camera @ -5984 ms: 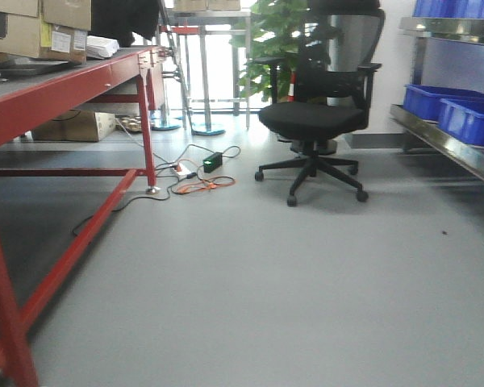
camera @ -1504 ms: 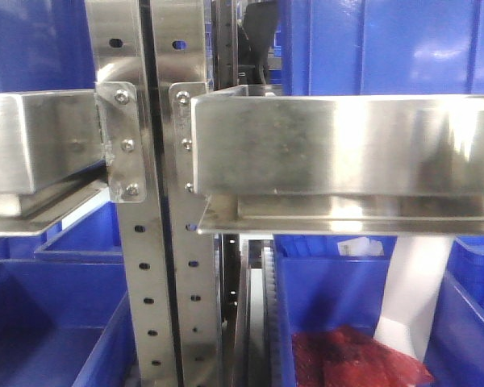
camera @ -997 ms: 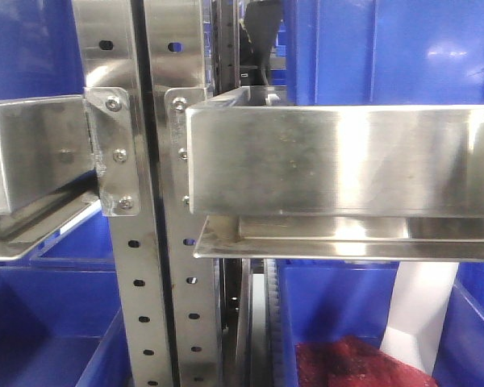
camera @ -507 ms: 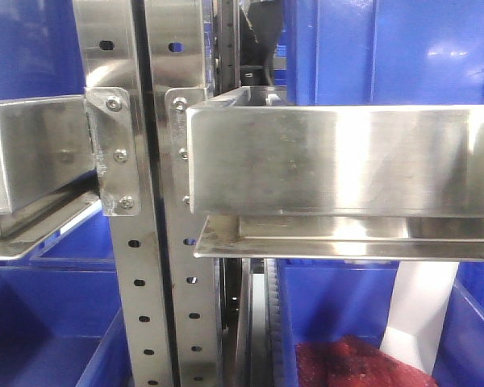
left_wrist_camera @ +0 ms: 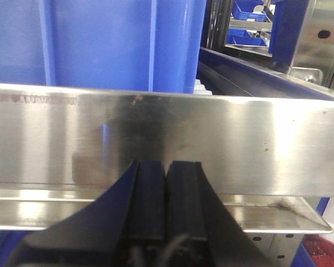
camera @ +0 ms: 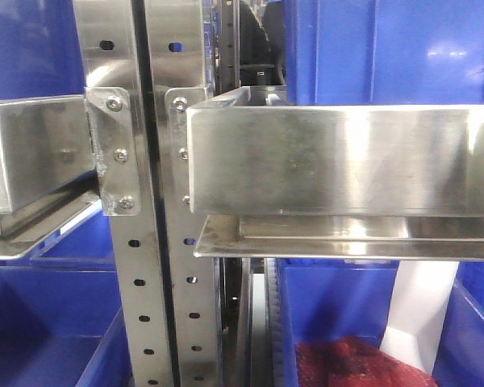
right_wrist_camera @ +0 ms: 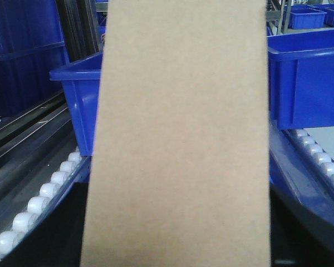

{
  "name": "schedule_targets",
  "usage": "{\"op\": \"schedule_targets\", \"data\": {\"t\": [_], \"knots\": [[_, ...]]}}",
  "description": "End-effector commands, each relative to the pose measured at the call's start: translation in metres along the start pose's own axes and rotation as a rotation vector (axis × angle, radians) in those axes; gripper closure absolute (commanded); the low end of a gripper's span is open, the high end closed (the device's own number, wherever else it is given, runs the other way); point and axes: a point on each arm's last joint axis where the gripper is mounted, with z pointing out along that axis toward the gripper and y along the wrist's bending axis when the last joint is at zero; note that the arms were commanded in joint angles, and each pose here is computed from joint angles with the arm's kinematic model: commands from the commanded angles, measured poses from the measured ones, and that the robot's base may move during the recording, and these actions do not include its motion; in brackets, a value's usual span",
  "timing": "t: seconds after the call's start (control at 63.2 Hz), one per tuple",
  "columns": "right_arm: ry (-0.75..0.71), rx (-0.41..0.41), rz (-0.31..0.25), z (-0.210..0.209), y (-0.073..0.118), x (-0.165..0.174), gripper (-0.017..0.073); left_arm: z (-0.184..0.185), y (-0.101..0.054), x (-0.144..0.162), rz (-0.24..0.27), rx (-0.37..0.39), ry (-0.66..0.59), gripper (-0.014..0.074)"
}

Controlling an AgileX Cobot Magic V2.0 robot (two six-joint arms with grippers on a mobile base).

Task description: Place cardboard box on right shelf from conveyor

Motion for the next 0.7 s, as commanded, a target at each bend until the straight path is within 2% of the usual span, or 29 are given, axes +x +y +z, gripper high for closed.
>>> {"op": "schedule_targets", "data": {"t": [0.0,0.063,0.127,0.269,0.332,0.348,0.427,0.538,0.554,0.57,0.617,0.633,0.665,0.681], "knots": [[-0.133,-0.013,-0.02,0.001,0.003,-0.02,0.0356,-0.001,0.0,-0.009,-0.01,-0.001,-0.097,0.0713],[-0.143,-0.015,-0.035,0.004,0.004,-0.026,0.0356,-0.001,0.0,-0.009,-0.01,-0.001,-0.097,0.0713],[-0.125,-0.012,-0.078,0.013,0.005,-0.033,0.0356,-0.001,0.0,-0.009,-0.01,-0.001,-0.097,0.0713],[-0.078,-0.02,-0.293,0.039,0.011,-0.053,0.0356,-0.001,0.0,-0.009,-0.01,-0.001,-0.097,0.0713],[-0.058,-0.039,-0.426,0.053,0.015,-0.061,0.0356,-0.001,0.0,-0.009,-0.01,-0.001,-0.097,0.0713],[-0.056,-0.042,-0.441,0.054,0.015,-0.062,0.0356,-0.001,0.0,-0.009,-0.01,-0.001,-0.097,0.0713],[-0.037,-0.072,-0.625,0.071,0.021,-0.069,0.0356,-0.001,0.0,-0.009,-0.01,-0.001,-0.097,0.0713],[-0.017,-0.111,-0.892,0.091,0.029,-0.072,0.0356,-0.001,0.0,-0.009,-0.01,-0.001,-0.097,0.0713],[-0.016,-0.117,-0.95,0.094,0.03,-0.072,0.0356,-0.001,0.0,-0.009,-0.01,-0.001,-0.097,0.0713],[-0.01,-0.122,-0.972,0.097,0.031,-0.072,0.0356,-0.001,0.0,-0.009,-0.01,-0.001,-0.097,0.0713],[-0.002,-0.14,-1.092,0.104,0.033,-0.07,0.0356,-0.001,0.0,-0.009,-0.01,-0.001,-0.097,0.0713],[-0.001,-0.146,-1.151,0.107,0.034,-0.069,0.0356,-0.001,0.0,-0.009,-0.01,-0.001,-0.097,0.0713],[0.007,-0.165,-1.231,0.112,0.036,-0.066,0.0356,-0.001,0.0,-0.009,-0.01,-0.001,-0.097,0.0713],[0.007,-0.168,-1.25,0.113,0.036,-0.066,0.0356,-0.001,0.0,-0.009,-0.01,-0.001,-0.097,0.0713]]}}
